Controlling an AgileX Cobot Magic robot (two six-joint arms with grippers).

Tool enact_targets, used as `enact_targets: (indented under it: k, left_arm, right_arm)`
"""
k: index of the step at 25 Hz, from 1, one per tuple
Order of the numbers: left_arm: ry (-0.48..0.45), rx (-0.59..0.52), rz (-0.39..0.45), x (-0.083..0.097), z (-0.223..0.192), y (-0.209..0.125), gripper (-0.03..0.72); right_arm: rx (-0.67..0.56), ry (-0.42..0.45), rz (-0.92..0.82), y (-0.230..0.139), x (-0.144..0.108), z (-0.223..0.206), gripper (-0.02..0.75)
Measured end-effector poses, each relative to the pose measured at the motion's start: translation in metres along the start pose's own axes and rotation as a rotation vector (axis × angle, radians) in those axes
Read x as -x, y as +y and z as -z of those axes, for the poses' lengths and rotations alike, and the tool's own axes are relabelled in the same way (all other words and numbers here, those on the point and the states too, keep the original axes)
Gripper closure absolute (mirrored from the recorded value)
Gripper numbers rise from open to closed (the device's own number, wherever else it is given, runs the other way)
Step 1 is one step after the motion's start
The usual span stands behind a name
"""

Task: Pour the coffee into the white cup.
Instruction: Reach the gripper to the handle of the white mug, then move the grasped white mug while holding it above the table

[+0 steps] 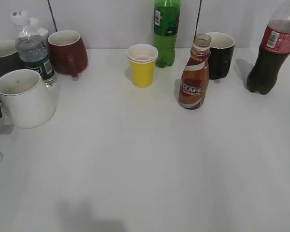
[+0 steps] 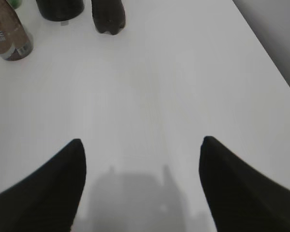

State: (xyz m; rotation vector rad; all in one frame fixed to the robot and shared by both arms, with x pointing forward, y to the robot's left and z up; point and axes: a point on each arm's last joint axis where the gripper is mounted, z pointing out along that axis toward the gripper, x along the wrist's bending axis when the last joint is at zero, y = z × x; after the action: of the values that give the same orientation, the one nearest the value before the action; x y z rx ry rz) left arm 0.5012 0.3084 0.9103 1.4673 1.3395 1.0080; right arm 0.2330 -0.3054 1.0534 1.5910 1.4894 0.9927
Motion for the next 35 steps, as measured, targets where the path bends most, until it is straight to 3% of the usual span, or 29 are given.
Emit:
enact_targets:
  k: [8,11,16,17,29,35]
  left_arm:
    - [-0.061,-0.006,-0.037,-0.003,-0.018,-0.003,0.285]
    - [-0.067,0.007,-0.036,-0.004,-0.027,-0.005,0.365]
    - [-0.088,0.063,-0.027,-0.003,-0.036,-0.009,0.602]
    - [-0.095,0.069,-0.028,-0.002,-0.036,-0.01,0.621]
    - [-0.257,0.103,-0.102,0.012,-0.032,-0.003,0.631]
    - [-0.363,0.137,-0.063,0.022,-0.03,0.013,0.633]
  right_arm:
    - [0.0,0.0,0.0,0.0,0.0,0.0,0.168]
    - [0.0,0.0,0.0,0.0,0.0,0.0,0.168]
    - [0.0,0.0,0.0,0.0,0.0,0.0,0.168]
    - [0.0,0.0,0.0,0.0,0.0,0.0,0.168]
    - [0.0,0.0,0.0,0.0,0.0,0.0,0.168]
    - [0.0,0.0,0.0,0.0,0.0,0.0,0.168]
